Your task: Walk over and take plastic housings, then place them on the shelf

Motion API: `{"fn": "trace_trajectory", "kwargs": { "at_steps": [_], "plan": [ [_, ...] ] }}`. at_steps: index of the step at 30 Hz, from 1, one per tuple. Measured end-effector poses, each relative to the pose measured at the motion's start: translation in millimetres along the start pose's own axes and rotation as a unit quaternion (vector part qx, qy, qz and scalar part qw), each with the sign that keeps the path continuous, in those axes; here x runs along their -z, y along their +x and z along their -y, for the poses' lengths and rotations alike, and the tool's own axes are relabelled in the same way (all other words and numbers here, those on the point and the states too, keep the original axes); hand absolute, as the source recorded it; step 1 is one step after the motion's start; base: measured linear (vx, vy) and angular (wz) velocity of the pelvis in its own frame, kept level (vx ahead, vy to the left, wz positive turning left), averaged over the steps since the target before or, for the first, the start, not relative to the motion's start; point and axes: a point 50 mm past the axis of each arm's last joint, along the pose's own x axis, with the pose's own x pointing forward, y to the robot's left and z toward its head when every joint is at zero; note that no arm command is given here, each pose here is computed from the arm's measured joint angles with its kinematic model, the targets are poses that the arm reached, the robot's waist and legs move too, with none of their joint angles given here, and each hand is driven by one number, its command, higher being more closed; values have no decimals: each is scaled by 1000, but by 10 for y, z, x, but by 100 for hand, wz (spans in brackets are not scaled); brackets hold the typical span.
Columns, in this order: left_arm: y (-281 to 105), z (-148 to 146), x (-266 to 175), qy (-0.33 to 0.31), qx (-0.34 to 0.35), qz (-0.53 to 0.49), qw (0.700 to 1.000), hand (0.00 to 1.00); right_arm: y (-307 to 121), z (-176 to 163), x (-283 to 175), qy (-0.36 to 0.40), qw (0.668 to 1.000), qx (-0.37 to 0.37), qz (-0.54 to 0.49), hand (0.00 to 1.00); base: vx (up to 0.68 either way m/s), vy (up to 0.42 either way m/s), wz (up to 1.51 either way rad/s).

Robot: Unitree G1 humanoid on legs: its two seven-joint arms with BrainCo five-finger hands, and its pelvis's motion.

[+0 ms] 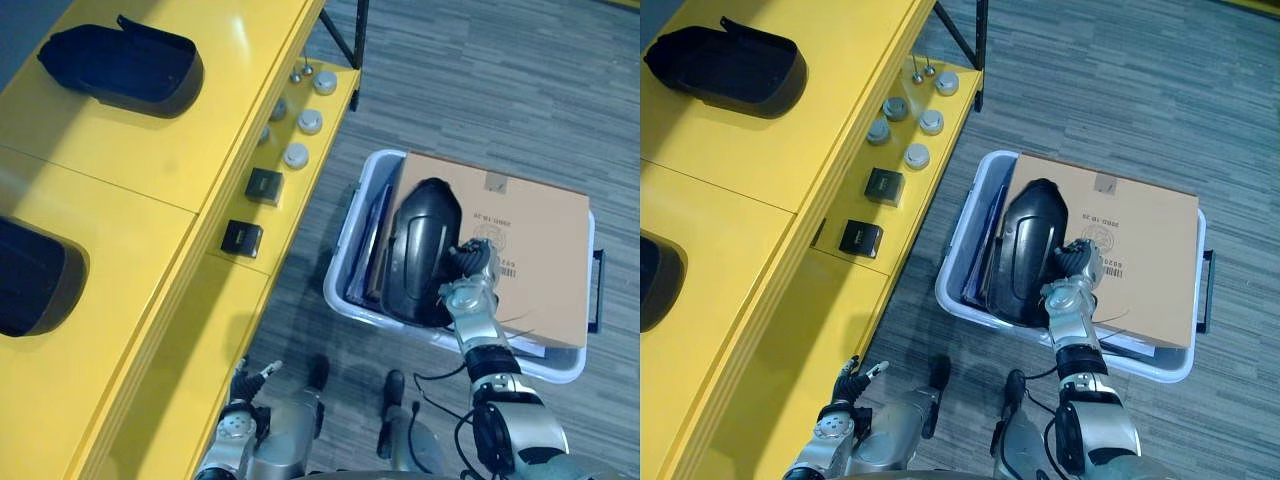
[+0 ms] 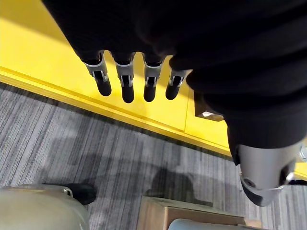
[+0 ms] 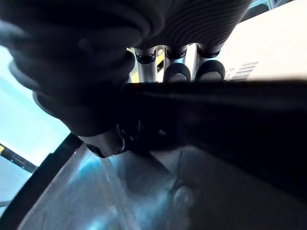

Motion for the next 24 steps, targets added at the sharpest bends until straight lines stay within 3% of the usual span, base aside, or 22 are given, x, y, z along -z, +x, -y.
{"fn": "trace_trajectory", "kwargs": {
  "at_steps": [7, 13, 18, 24],
  "plan": [
    [-81, -38, -76, -10, -4, 34, 999, 0, -90, 254, -128, 28, 997, 54, 51, 100, -12, -1, 0],
    [-303, 32, -688, -42, 13, 182, 982, 0, -264, 483, -195, 44, 988, 107, 99, 100, -17, -7, -3],
    [-720, -56, -1473, -104, -2, 363, 926, 0, -467, 569, -520, 67, 973, 132, 175, 100, -18, -3, -1],
    [-1171, -96, -2068, -133, -26, 514, 847, 0, -693, 519, -894, 105, 952, 114, 263, 100, 20, 7, -1]
  ]
}}
